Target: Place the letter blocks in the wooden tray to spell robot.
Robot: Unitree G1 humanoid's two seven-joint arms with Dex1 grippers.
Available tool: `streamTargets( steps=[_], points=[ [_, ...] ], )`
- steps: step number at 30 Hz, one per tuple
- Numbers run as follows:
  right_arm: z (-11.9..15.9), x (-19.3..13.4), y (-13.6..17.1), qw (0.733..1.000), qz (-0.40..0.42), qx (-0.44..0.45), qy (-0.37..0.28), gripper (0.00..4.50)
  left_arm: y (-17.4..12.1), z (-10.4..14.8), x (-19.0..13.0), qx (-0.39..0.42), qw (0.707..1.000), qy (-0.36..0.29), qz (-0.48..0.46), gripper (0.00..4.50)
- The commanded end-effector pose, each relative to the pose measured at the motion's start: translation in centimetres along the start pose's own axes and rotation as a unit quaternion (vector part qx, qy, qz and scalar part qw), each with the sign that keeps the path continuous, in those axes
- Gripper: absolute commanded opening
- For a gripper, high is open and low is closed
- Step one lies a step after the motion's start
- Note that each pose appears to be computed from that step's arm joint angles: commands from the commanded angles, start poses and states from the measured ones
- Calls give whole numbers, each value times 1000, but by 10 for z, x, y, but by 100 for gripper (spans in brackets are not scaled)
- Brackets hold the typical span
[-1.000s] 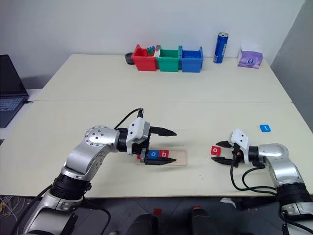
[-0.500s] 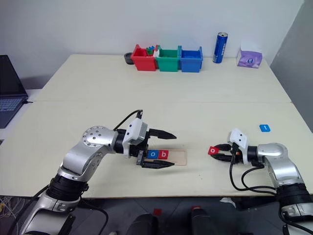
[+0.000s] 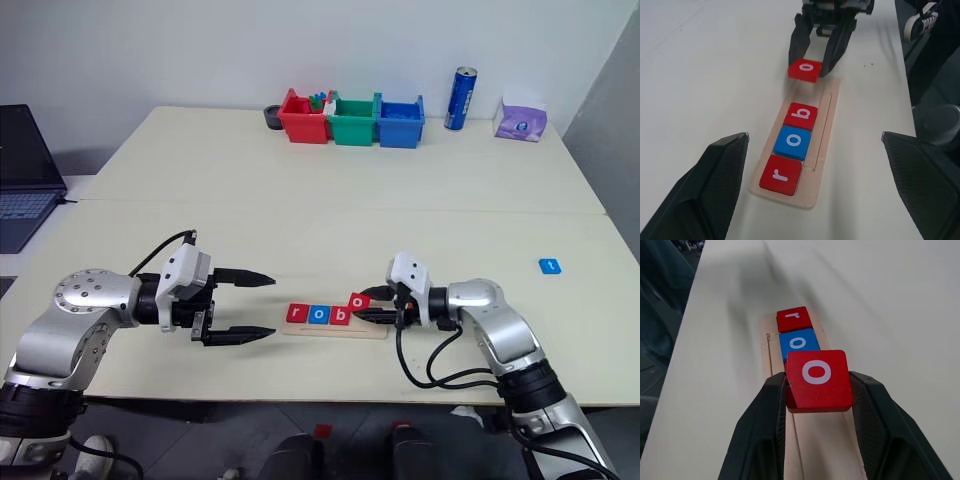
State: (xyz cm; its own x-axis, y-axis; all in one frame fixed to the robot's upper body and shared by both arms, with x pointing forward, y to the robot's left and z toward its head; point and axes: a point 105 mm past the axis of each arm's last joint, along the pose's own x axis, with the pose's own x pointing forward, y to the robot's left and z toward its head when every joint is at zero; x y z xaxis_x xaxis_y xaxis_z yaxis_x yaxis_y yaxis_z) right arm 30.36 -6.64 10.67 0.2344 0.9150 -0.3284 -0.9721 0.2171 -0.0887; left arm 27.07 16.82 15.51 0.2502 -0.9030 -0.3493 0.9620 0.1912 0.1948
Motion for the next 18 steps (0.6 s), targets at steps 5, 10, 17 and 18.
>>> streamTargets(
  steps=[5,10,17,18],
  points=[
    [-4,8,-3,999,16,-34,20,145,-8,15,3,16,1000,-19,5,450],
    [-8,9,-6,999,18,-39,28,145,-8,17,7,15,1000,-23,5,450],
    [-10,12,-5,998,19,-42,32,145,-5,19,11,18,999,-29,3,450],
    [-10,12,-5,998,20,-42,33,145,-4,19,11,18,999,-29,3,450]
  ],
)
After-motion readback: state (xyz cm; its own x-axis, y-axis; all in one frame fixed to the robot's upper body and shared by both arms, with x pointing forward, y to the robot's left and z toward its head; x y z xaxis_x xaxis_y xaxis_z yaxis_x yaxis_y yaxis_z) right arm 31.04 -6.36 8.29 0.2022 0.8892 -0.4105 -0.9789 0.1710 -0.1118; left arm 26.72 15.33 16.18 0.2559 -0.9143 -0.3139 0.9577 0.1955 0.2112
